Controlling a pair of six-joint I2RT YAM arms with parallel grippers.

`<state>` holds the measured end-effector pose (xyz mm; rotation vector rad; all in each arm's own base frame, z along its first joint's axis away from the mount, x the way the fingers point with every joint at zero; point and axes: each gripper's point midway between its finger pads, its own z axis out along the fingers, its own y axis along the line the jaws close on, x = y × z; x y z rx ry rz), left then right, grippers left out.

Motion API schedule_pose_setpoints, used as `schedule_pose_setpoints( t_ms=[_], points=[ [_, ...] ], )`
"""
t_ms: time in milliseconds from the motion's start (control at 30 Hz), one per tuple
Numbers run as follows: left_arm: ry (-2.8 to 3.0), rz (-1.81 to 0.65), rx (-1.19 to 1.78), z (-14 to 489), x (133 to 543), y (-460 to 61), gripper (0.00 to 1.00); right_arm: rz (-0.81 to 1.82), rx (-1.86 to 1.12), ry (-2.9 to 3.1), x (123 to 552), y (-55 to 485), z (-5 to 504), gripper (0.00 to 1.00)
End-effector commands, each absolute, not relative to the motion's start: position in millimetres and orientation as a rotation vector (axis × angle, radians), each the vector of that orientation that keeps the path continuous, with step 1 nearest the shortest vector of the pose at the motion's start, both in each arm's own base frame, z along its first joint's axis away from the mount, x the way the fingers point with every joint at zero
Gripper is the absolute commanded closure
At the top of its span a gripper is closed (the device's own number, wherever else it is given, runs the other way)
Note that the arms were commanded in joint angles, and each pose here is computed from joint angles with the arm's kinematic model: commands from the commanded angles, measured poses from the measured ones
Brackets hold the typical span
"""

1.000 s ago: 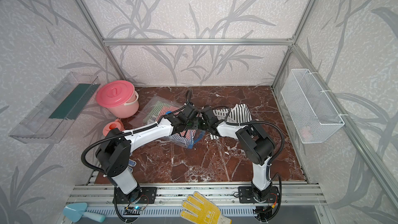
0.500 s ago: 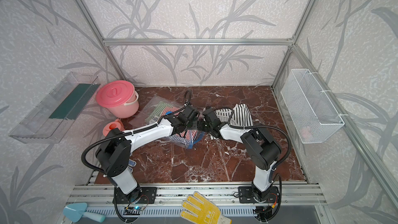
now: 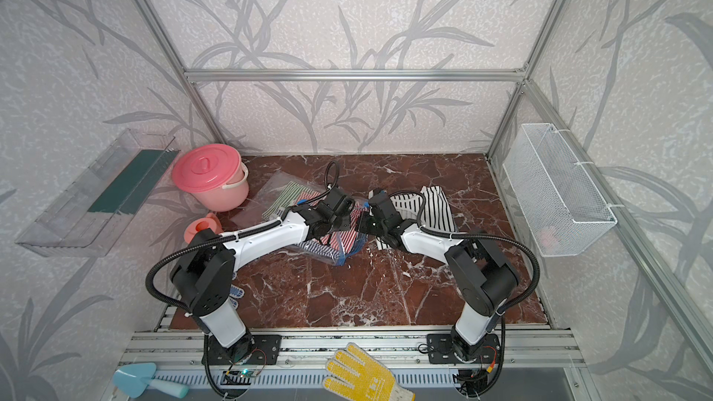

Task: Take the tank top out of the vacuum bag
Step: Take out the tank top from the vacuum bag.

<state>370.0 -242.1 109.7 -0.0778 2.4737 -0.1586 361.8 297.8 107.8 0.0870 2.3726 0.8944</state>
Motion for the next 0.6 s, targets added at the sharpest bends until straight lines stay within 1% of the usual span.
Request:
schedule_pose_setpoints(
  t_ms=[0,267,567],
  points=[
    [2.457,-0.098,-0.132,111.1,371.3,-225.2,1.0,0.846,0.094,2.369,360.8,283.9,112.7,1.0],
    [2.46,-0.084,-0.132,107.9,372.1,-221.1,1.0,0.834,0.125,2.387,354.1,270.7,107.2,1.0],
    [2.446,-0.067,-0.122,103.8,374.1,-214.3,1.0,0.82,0.132,2.469,339.0,265.6,73.1,1.0]
  ],
)
